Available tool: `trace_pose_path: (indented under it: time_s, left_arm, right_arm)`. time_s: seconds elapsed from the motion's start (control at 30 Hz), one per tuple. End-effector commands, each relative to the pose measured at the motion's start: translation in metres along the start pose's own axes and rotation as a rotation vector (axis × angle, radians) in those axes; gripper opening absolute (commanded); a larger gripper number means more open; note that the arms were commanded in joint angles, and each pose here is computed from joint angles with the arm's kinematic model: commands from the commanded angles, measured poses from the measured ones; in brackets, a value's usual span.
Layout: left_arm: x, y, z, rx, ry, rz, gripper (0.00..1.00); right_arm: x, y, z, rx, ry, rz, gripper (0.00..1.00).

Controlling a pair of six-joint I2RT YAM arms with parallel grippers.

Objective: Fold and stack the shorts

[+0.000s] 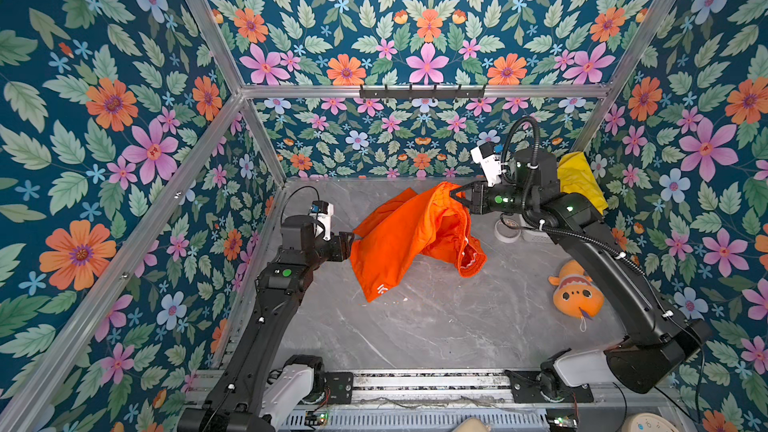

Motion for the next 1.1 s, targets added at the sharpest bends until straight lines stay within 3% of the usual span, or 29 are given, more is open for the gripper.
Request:
trace_pose_path:
  time_s: [0.0, 0.13, 0.3, 0.57, 0.73, 0.8, 0.93, 1.07]
  left_arm:
    - [-0.01, -0.024, 0.021, 0.1, -0.127, -0.237, 0.64]
    - [-0.019, -0.055, 0.034, 0.218, -0.212, -0.378, 0.64]
    - [-0.008, -0.102, 0.025, 0.391, -0.191, -0.461, 0.68]
    - [0.024, -0.12, 0.036, 0.37, -0.188, -0.515, 0.72]
    - [0.038, -0.132, 0.044, 0.357, -0.193, -0.615, 0.7]
    - [0.038, -0.137, 0.046, 0.362, -0.198, -0.665, 0.61]
    - [0.031, -0.146, 0.05, 0.393, -0.218, -0.763, 0.26]
    - [0.026, -0.149, 0.05, 0.42, -0.175, -0.82, 0.04]
  right_arm:
    - [-0.003, 0.007, 0.002, -0.023, 0.039, 0.026, 0.0]
    - [0.006, 0.012, 0.001, 0.025, 0.068, 0.067, 0.0]
    - [0.021, 0.014, -0.01, 0.055, 0.112, 0.09, 0.0]
    - [0.024, 0.017, -0.029, 0.059, 0.19, 0.155, 0.0]
    - [0.019, 0.016, -0.041, 0.06, 0.212, 0.18, 0.0]
    - [0.017, 0.015, -0.044, 0.052, 0.213, 0.176, 0.0]
    - [0.013, 0.011, -0.05, 0.016, 0.212, 0.159, 0.02]
    - [0.006, 0.008, -0.058, -0.081, 0.203, 0.148, 0.06]
Point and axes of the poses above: each gripper's point midway between its finger pads, its own x axis out along the fingers, its own y axis along the line the jaws close on, z = x × y, the point moved 8 cm from there along -x, back along the fingers, and after that the axes turned 11 degrees about x, right-handed, at the moved point
